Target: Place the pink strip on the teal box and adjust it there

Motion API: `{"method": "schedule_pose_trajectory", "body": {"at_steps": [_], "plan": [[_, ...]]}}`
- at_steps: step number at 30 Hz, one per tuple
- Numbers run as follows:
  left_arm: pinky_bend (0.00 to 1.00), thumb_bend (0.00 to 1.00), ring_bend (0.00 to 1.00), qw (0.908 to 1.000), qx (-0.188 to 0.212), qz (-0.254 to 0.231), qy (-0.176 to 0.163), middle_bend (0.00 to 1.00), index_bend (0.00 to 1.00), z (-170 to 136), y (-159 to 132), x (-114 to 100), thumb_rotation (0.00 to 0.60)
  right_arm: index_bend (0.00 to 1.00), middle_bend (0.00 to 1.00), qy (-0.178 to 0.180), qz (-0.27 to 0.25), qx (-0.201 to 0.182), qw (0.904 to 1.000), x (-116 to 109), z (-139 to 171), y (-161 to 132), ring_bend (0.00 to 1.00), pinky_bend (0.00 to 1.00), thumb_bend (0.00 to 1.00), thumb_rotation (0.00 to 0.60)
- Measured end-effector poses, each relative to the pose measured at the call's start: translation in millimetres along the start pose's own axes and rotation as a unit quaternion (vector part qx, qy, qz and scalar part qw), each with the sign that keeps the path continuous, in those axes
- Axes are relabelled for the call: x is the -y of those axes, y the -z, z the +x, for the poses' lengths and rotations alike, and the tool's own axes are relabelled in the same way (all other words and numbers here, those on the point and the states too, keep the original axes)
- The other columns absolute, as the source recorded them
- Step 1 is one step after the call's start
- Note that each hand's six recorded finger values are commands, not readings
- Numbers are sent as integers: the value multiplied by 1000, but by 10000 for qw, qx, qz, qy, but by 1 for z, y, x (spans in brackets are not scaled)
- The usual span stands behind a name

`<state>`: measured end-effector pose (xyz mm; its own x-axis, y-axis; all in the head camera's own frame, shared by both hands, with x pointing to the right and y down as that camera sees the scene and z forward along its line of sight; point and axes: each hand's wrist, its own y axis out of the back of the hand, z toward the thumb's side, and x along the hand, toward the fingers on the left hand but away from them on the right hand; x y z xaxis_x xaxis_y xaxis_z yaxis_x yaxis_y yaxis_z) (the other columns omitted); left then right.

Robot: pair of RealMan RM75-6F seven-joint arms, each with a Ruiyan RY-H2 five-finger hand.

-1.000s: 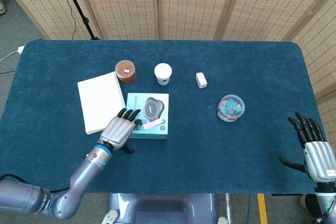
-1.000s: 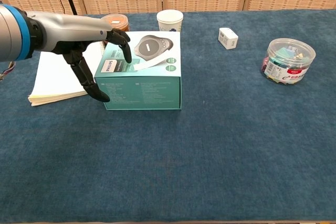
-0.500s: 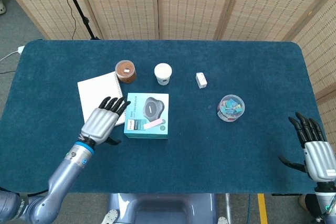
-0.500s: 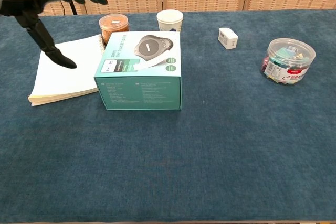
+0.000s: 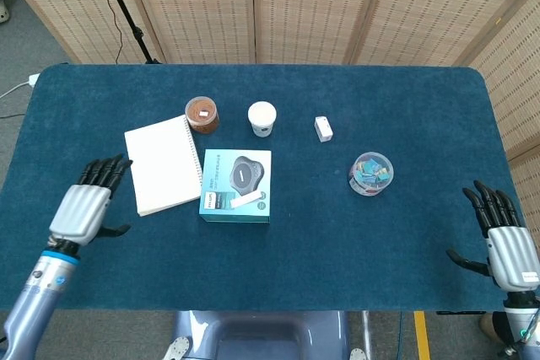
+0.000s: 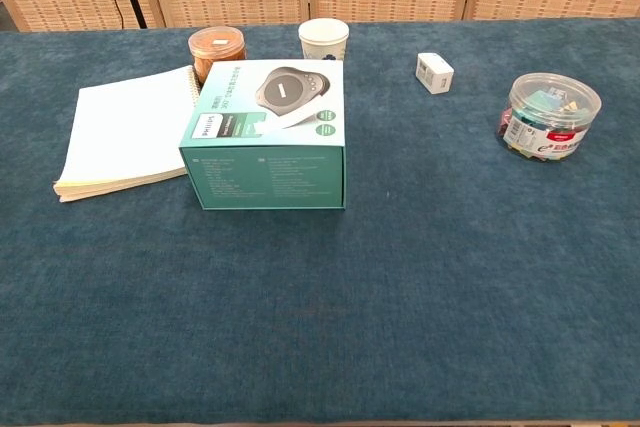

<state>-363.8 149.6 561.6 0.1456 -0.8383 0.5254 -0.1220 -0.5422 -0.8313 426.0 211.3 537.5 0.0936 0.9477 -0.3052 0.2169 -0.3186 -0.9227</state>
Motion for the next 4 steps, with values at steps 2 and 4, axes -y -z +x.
{"method": "schedule_pose_trajectory", "body": {"at_steps": [2, 4], "plan": [[0, 0, 0, 9996, -241, -126, -114, 0, 0, -14, 27, 5, 600, 0, 0, -4, 10, 1, 10000, 1, 0, 0, 0, 0, 0, 600], [0, 0, 0, 9988, -381, -215, -237, 0, 0, -29, 48, 9, 600, 0, 0, -11, 15, 5, 10000, 1, 0, 0, 0, 0, 0, 600]]}}
